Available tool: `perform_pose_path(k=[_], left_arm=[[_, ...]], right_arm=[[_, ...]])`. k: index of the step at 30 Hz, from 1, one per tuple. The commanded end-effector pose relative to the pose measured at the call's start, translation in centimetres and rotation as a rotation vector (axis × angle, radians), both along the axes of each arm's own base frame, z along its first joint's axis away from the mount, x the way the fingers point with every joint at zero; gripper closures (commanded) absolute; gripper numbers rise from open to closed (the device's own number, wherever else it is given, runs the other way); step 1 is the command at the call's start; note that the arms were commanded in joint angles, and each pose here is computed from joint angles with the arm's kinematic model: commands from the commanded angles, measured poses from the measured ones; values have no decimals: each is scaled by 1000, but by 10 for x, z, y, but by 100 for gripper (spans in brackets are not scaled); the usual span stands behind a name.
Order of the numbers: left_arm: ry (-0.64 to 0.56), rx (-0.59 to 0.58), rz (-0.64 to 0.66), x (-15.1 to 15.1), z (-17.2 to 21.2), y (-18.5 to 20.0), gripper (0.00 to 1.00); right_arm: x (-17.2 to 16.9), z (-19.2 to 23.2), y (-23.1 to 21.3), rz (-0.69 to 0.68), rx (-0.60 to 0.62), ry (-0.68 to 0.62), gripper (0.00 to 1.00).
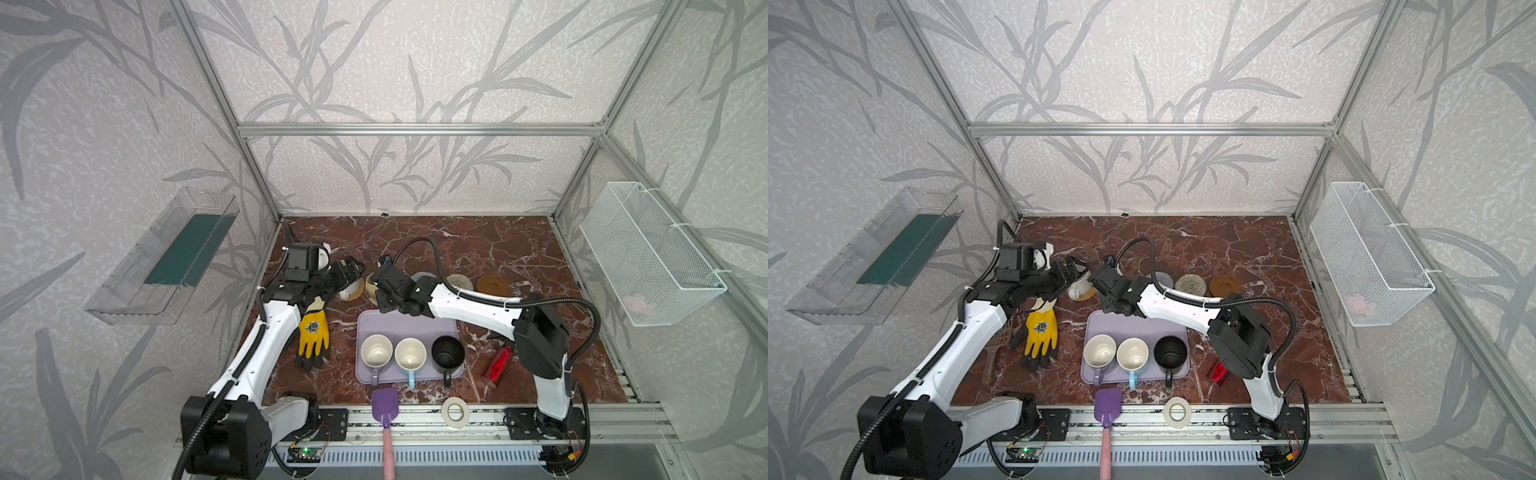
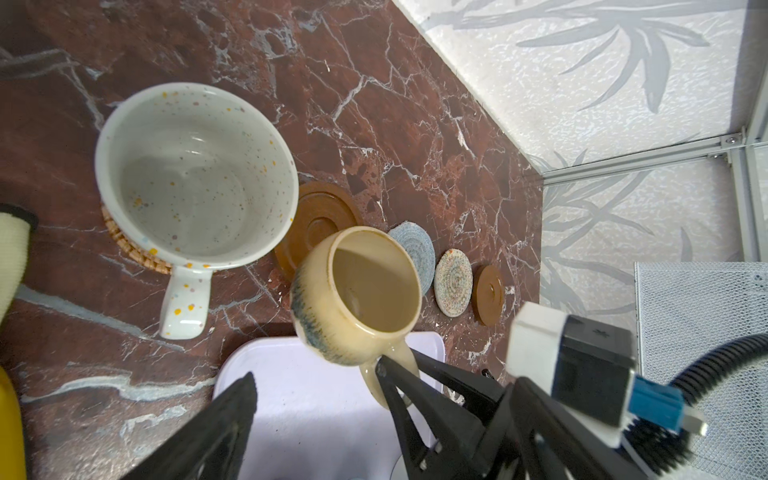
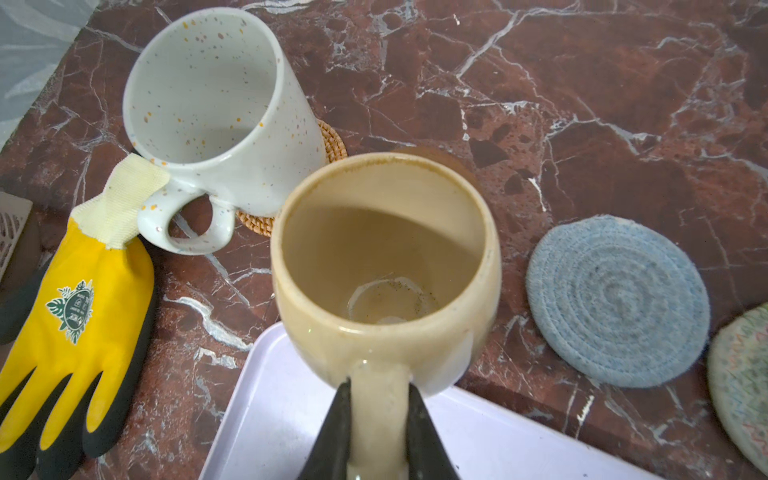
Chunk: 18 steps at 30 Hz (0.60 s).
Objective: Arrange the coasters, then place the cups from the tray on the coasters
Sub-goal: 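Carry the cream mug toward the wooden coaster beside the speckled mug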
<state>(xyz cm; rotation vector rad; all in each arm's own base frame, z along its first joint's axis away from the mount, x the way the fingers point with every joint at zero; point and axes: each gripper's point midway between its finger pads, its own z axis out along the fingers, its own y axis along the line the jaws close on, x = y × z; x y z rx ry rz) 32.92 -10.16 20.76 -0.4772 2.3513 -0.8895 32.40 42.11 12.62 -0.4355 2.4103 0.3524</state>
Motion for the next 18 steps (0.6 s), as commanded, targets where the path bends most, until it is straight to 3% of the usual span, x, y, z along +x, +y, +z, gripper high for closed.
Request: perform_pose_path(k=[1,18], left_arm=[[-33,-16,-18,-2,15,-2,3],[-27,-65,-32,-10,16,-8,3]], right_arm=[[26,52,13,-47,110,-134,100],[62,33,19,-133,110,-145,100]])
